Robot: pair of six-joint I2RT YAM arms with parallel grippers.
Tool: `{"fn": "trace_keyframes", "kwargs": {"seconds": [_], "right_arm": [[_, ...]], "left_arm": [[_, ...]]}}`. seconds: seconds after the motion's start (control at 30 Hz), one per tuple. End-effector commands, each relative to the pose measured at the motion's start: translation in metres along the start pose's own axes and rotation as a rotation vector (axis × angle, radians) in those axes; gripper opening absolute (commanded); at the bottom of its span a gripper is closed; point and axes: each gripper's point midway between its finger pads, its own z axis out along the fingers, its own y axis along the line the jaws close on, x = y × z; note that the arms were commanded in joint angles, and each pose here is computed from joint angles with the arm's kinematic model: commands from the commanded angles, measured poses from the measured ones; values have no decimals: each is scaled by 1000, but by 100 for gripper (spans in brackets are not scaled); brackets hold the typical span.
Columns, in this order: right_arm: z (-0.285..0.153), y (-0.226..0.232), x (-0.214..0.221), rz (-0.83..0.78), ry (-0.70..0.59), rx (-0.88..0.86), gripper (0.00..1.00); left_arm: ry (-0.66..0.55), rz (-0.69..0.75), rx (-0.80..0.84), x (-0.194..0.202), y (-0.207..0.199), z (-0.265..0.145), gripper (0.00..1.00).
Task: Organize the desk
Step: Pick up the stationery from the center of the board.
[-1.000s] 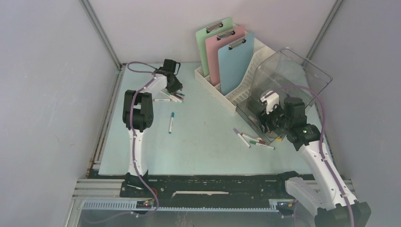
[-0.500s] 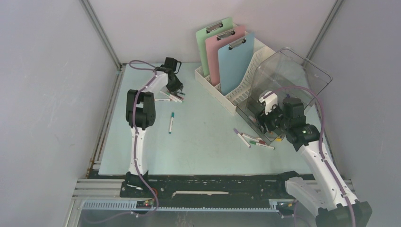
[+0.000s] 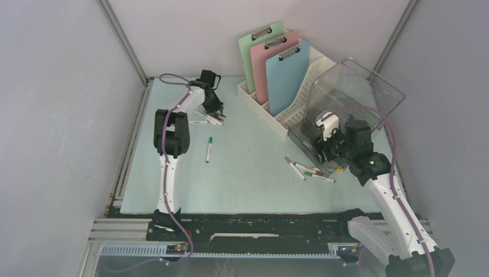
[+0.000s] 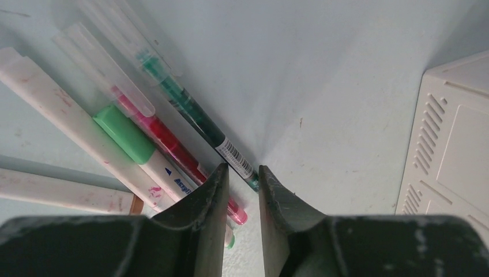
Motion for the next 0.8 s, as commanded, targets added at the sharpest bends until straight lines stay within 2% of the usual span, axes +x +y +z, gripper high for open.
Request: {"fn": "trace_keyframes", "kwargs": {"seconds": [0.0,0.37,0.77], "right_arm": [[-5,-1,-7,-28,-23,10,71],[-7,1,-9,-33,-31,9,71],[-8,1,-10,-34,-36,10,71]], "left_arm": [[81,79,3,26,4,-3,28],[118,216,44,73,3,-20,25],[208,425,88,152,3,-28,24]]}}
